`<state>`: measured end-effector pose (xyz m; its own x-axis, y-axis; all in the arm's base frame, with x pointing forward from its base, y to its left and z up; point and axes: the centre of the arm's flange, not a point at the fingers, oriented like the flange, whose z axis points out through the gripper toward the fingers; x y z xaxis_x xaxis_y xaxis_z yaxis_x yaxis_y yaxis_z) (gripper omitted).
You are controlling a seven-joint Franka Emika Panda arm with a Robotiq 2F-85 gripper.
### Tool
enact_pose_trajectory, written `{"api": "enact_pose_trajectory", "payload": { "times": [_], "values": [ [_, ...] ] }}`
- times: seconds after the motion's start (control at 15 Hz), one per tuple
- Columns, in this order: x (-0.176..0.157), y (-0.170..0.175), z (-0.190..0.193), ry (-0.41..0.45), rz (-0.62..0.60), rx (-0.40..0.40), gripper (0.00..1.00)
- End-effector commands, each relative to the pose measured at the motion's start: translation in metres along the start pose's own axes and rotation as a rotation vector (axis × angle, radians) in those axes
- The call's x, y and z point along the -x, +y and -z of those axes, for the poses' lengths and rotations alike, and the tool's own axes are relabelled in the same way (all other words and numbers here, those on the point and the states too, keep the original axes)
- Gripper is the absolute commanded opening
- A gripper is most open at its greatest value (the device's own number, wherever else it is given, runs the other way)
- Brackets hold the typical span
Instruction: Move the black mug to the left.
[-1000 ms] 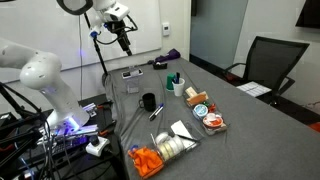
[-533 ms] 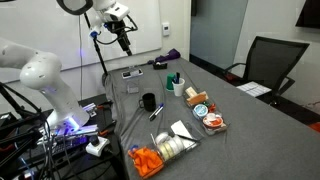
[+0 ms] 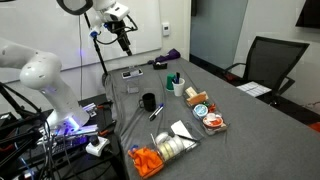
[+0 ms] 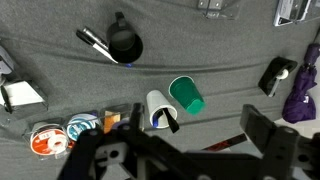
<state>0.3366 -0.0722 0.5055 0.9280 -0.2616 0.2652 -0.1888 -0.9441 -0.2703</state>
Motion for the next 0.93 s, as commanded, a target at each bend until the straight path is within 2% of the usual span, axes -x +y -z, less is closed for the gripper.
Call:
{"api": "enact_pose_trajectory", "payload": {
  "times": [0.0, 0.4, 0.53, 0.87],
  "values": [
    [0.0, 0.0, 0.0, 0.0, 0.0, 0.0, 1.0],
    [0.0, 0.0, 0.0, 0.0, 0.0, 0.0, 1.0],
    [-0.008, 0.004, -0.013, 0.001, 0.005, -0.009, 1.0],
    [-0.016, 0.015, -0.044, -0.061, 0.05, 0.028, 1.0]
  ]
}}
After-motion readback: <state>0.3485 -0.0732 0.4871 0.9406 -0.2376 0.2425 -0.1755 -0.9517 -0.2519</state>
